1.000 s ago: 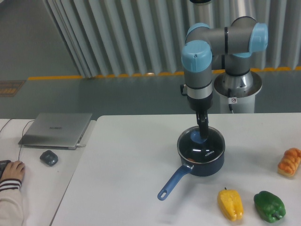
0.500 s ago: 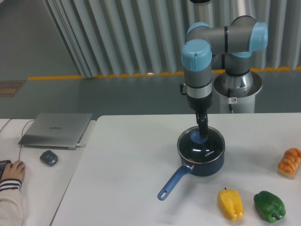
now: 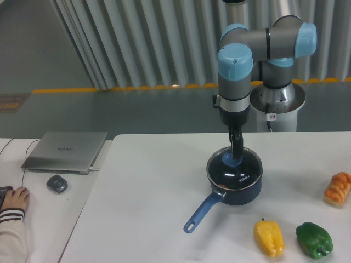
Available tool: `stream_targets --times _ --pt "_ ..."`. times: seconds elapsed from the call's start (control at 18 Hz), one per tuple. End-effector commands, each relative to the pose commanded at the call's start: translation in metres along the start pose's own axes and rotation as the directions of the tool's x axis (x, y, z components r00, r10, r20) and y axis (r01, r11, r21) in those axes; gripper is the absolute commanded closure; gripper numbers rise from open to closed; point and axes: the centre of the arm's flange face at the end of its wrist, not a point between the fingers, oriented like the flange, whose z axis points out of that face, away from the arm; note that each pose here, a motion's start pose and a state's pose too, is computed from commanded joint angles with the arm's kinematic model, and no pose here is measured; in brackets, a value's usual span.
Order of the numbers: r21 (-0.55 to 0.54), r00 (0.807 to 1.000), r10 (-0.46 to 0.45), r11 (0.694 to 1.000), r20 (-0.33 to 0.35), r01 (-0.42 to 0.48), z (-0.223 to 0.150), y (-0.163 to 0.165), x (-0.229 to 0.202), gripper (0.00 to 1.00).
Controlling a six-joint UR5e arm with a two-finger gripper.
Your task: Open the lid
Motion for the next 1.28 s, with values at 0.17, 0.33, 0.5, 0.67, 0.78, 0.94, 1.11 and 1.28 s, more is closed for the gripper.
stream_targets --times 0.17,0.33,0.5,0.67,0.78,0.94,1.11,1.28 --pt "-0.067 1.000 0.024 0.997 -0.003 -0.024 0.008 -0.007 0.005 0.00" --pt "-0.070 1.000 0.021 0.997 -0.001 -0.021 0.008 -0.010 0.005 0.00" --pt "-0.069 1.000 0.021 0.997 -0.001 -0.021 0.008 -0.010 0.005 0.00" --pt "-0.069 1.000 0.018 0.997 -0.002 -0.018 0.009 -0.011 0.006 0.00" --pt "-0.067 1.000 0.015 0.998 -0.001 -0.015 0.010 -0.012 0.004 0.00" --pt "-0.065 1.000 0.017 0.998 0.005 -0.017 0.007 -0.012 0.004 0.00" --pt "-0.048 1.000 0.016 0.999 0.011 -0.015 0.003 -0.012 0.003 0.00" --pt "-0.029 1.000 0.011 1.000 0.011 -0.011 0.001 -0.010 0.003 0.00"
